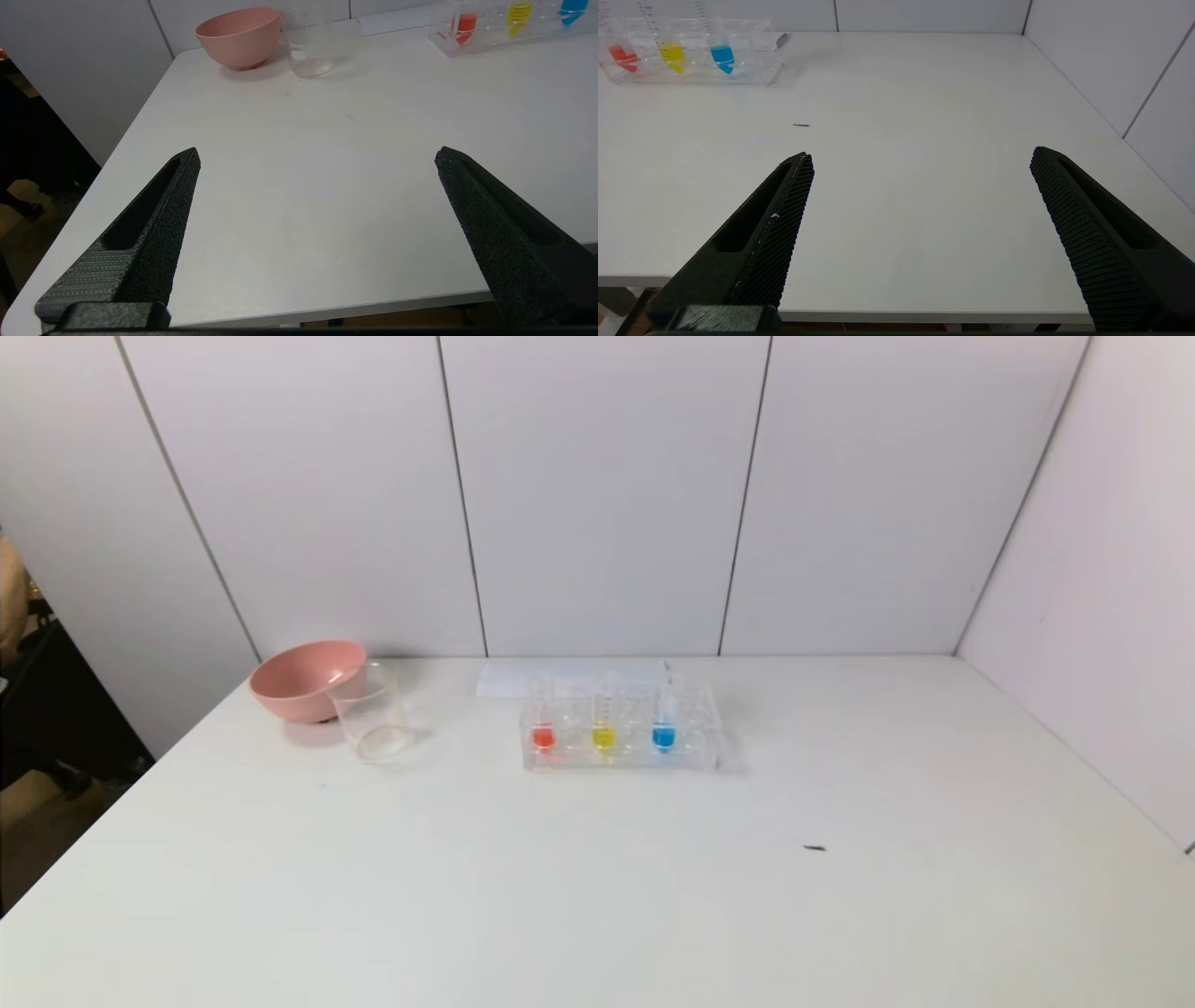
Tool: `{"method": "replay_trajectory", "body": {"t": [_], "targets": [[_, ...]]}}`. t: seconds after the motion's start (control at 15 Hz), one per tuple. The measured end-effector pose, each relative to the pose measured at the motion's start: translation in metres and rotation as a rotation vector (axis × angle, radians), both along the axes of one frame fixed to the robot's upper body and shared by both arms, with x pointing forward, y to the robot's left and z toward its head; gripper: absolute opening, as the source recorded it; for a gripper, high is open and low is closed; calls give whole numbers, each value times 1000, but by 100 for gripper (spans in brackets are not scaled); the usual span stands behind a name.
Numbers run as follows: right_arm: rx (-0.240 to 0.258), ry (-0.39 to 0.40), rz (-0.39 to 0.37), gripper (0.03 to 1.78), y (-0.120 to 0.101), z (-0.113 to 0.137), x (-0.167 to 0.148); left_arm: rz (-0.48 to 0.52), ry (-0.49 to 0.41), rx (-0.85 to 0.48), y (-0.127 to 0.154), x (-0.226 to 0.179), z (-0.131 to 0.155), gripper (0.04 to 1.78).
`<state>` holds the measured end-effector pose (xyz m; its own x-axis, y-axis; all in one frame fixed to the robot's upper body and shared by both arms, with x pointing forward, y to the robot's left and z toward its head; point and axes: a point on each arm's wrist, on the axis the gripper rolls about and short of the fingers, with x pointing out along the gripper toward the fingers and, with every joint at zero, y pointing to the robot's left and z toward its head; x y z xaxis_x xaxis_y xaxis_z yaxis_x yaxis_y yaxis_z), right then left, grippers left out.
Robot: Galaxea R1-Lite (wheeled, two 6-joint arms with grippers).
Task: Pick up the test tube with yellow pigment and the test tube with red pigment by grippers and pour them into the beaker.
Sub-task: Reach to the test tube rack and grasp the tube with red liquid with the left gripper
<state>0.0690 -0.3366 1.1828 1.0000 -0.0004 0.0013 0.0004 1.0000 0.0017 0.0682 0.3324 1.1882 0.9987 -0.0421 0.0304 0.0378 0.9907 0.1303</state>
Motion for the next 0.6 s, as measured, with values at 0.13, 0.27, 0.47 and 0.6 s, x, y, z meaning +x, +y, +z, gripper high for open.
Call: {"method": "replay_trajectory", "body": {"t": [0.13,0.27,0.47,0.6], "targets": [[0,0,0,170,0,0,0,-3,-17,1,0,-2,6,176],[0,0,0,170,0,0,0,-9,-34,3,0,-6,16,176],[0,0,0,170,0,0,0,-18,-43,9,0,-17,34,176],[0,0,0,170,0,0,0,-29,-53,11,-1,-23,49,176]]}}
